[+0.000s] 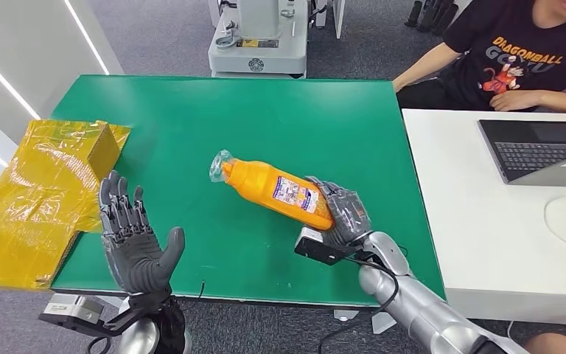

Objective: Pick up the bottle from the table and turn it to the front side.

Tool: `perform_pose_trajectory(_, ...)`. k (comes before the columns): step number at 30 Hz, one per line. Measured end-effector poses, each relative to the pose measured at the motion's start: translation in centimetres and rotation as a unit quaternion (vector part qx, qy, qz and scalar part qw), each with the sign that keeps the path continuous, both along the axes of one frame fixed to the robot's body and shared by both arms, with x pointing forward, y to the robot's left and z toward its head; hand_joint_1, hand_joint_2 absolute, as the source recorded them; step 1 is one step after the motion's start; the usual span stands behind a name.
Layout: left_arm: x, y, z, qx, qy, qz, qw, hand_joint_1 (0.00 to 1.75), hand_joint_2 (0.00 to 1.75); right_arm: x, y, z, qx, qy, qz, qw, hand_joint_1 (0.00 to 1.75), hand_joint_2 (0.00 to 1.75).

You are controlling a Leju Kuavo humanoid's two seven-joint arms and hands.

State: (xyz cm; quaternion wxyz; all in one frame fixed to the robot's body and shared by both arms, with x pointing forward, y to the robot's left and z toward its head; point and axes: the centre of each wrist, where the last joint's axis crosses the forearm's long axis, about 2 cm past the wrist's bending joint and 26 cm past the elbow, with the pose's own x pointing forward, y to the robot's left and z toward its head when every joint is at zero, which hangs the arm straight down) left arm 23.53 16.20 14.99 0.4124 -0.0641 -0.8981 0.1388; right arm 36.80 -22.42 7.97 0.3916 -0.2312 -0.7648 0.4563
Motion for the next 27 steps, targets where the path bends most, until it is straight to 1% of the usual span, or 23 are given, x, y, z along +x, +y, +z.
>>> perform_pose_trajectory(3,0.0,0.0,0.0,-0.001,0.001,0.001,1.000,0.00,1.75,-1.3,0.6,-0.7,0.044,-0.024,-0.012,0.999,1.75,1.75)
perform_pose_trajectory(7,0.0,-0.1,-0.1,-0.012,0.003,-0.008,1.000,0.00,1.75,-2.9,1.2,-1.4,0.077,-0.042,-0.007,0.996,1.75,1.75)
perform_pose_trajectory(12,0.6,-0.7,-1.1,-0.030,0.020,-0.049,0.998,0.00,1.75,-4.3,2.3,-1.7,0.105,-0.046,-0.008,0.993,1.75,1.75)
perform_pose_trajectory(16,1.4,-1.5,-1.7,-0.035,0.039,-0.076,0.996,0.00,1.75,-4.7,3.0,-1.5,0.118,-0.043,-0.013,0.992,1.75,1.75)
perform_pose_trajectory(22,2.8,-2.7,-1.9,-0.022,0.088,-0.129,0.987,0.00,1.75,-4.8,3.9,-1.0,0.128,-0.037,0.000,0.991,1.75,1.75)
perform_pose_trajectory(27,3.7,-3.5,-2.0,-0.009,0.101,-0.155,0.983,0.00,1.75,-4.8,5.0,-0.6,0.136,-0.030,0.009,0.990,1.75,1.75)
